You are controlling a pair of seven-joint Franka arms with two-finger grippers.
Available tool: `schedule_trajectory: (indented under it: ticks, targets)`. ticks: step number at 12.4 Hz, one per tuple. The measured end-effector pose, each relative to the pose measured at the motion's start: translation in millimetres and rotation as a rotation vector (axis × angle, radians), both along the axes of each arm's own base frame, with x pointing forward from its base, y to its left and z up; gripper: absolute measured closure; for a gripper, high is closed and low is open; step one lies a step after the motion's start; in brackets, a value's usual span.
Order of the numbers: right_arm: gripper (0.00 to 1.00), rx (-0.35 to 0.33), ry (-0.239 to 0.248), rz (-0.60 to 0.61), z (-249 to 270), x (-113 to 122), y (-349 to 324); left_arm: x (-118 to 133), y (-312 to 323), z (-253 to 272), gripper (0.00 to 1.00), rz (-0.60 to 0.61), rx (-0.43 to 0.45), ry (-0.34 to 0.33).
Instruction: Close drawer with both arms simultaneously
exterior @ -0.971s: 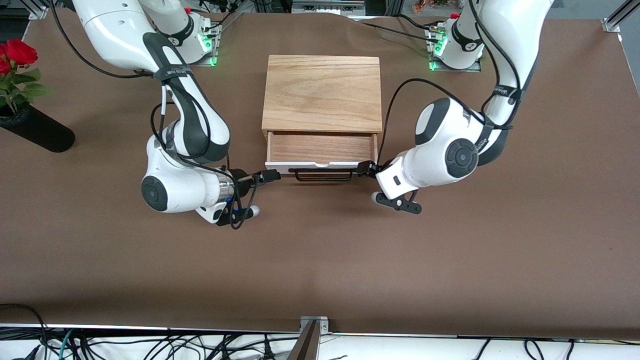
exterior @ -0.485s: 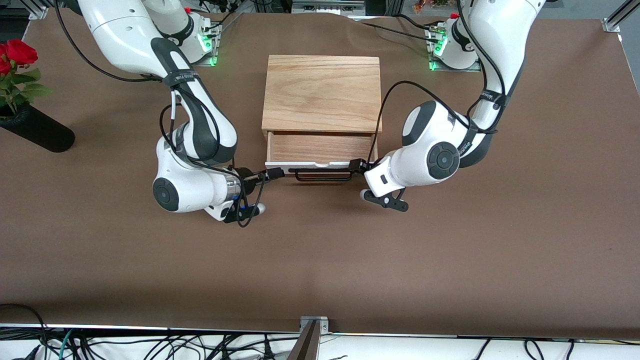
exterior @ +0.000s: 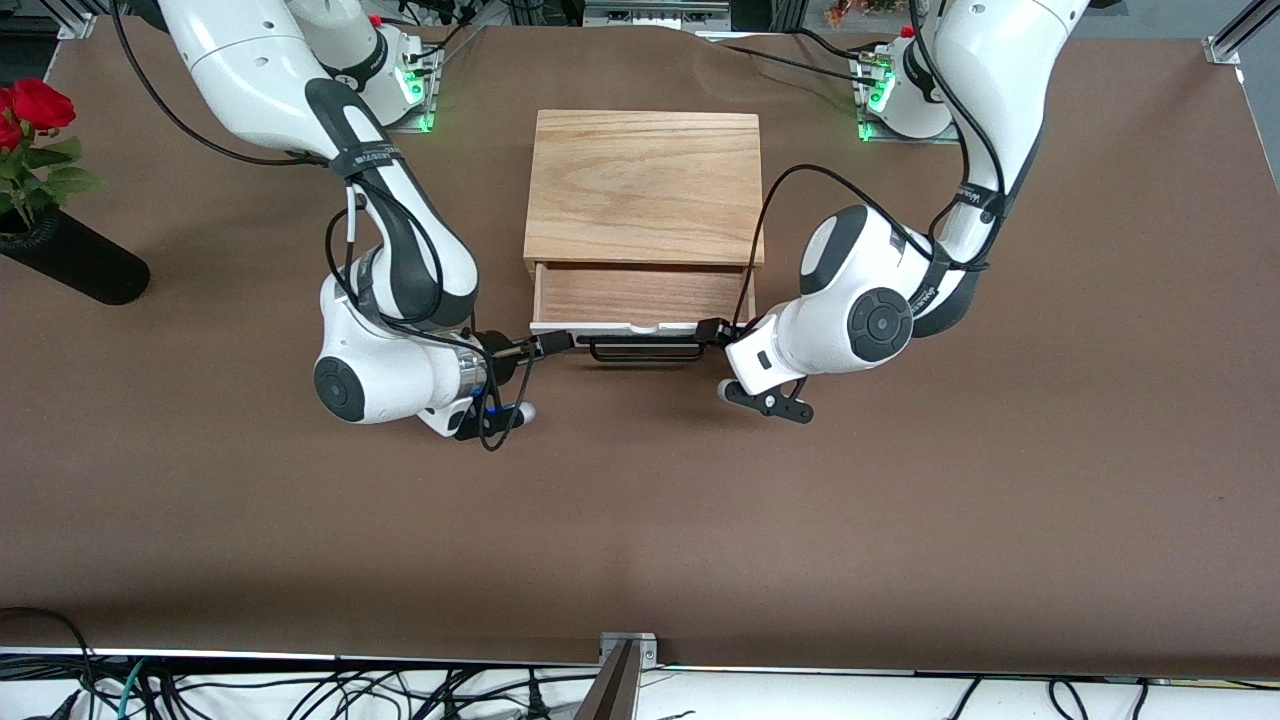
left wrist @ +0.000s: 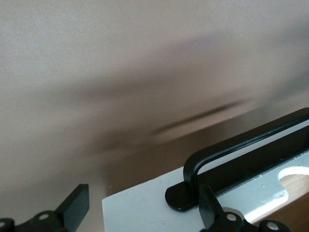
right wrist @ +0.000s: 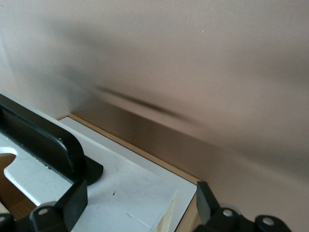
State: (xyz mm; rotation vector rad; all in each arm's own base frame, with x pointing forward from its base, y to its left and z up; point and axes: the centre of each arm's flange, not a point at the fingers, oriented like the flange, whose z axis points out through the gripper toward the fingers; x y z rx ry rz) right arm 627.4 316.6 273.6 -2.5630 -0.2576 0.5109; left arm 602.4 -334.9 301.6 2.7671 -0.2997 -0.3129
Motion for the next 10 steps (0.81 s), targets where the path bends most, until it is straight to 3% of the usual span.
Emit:
schedule_trajectory:
  ticks: [5, 10]
  targets:
    - [0.0, 0.004, 0.034, 0.01, -10.4, -11.4, 6.4, -4.3, -3.2, -2.5, 0.0, -0.007, 0.002, 0.018]
    - [0.0, -0.001, 0.114, 0.04, -16.1, -25.7, 8.8, -14.4, -3.3, -4.3, 0.0, -0.037, 0.019, 0.086]
